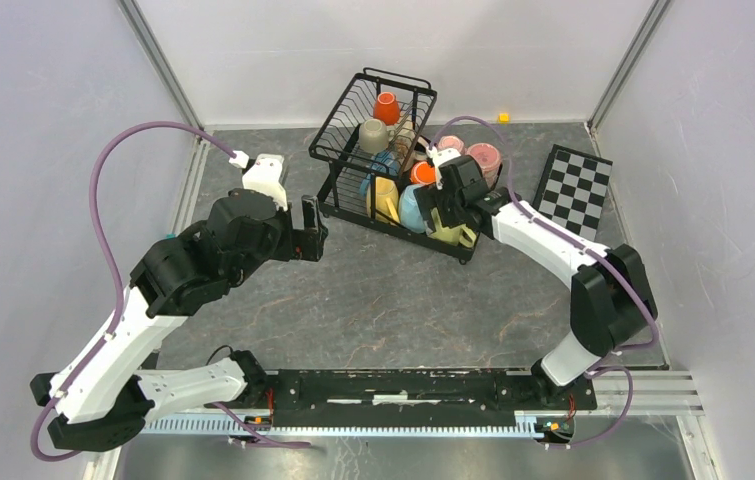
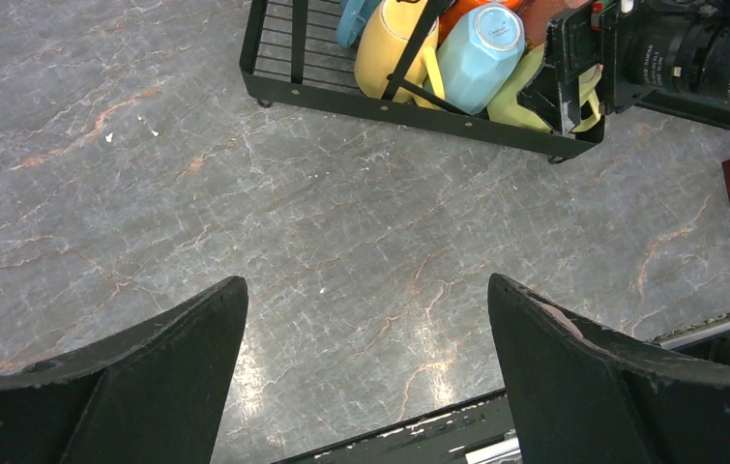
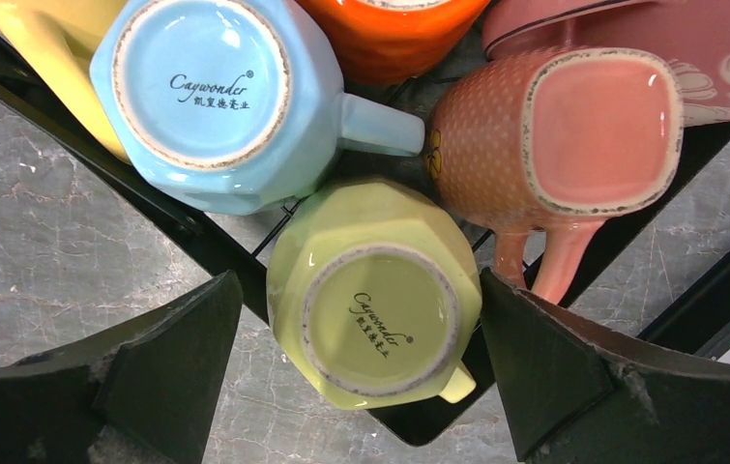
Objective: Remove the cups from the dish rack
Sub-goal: Unload the cup from the dish rack.
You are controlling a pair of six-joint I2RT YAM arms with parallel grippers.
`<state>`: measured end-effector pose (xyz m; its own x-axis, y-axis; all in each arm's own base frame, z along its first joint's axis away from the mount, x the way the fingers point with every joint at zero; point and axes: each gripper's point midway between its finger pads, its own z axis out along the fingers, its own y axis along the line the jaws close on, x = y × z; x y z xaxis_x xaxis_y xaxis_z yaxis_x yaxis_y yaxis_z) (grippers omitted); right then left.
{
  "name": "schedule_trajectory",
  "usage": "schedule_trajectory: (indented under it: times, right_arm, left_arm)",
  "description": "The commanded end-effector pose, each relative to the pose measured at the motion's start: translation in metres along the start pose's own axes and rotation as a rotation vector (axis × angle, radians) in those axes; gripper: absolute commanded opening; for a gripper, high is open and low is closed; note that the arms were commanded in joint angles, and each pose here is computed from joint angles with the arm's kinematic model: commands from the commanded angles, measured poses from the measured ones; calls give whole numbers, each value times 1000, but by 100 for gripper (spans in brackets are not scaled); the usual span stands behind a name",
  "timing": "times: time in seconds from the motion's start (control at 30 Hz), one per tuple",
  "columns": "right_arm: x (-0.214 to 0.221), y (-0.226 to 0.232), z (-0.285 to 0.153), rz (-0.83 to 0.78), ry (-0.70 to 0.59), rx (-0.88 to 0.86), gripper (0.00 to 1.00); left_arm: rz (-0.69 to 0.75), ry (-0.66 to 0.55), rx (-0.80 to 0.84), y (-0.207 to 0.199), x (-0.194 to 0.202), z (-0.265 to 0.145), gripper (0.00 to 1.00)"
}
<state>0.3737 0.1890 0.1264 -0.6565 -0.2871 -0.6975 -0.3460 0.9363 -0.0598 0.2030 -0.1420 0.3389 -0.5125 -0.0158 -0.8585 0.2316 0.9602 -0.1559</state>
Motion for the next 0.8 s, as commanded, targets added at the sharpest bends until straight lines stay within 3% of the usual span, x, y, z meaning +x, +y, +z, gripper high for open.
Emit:
schedule_trajectory:
  times: [0.0, 0.47, 0.6, 0.77]
  right_arm:
    - [-20, 1, 0, -19, -47, 15, 98]
    - [-4, 0, 12, -6, 10, 38, 87]
    - [-6, 0, 11, -8, 19, 40, 74]
    - [-24, 0, -2, 11, -17, 36, 43]
  left_arm:
    - [-58, -31, 0, -1, -10, -5, 100]
    - [-73, -25, 4, -5, -8, -1, 100]
    - [-75, -18, 13, -10, -9, 4, 100]
    - [-91, -25, 34, -17, -11, 7, 100]
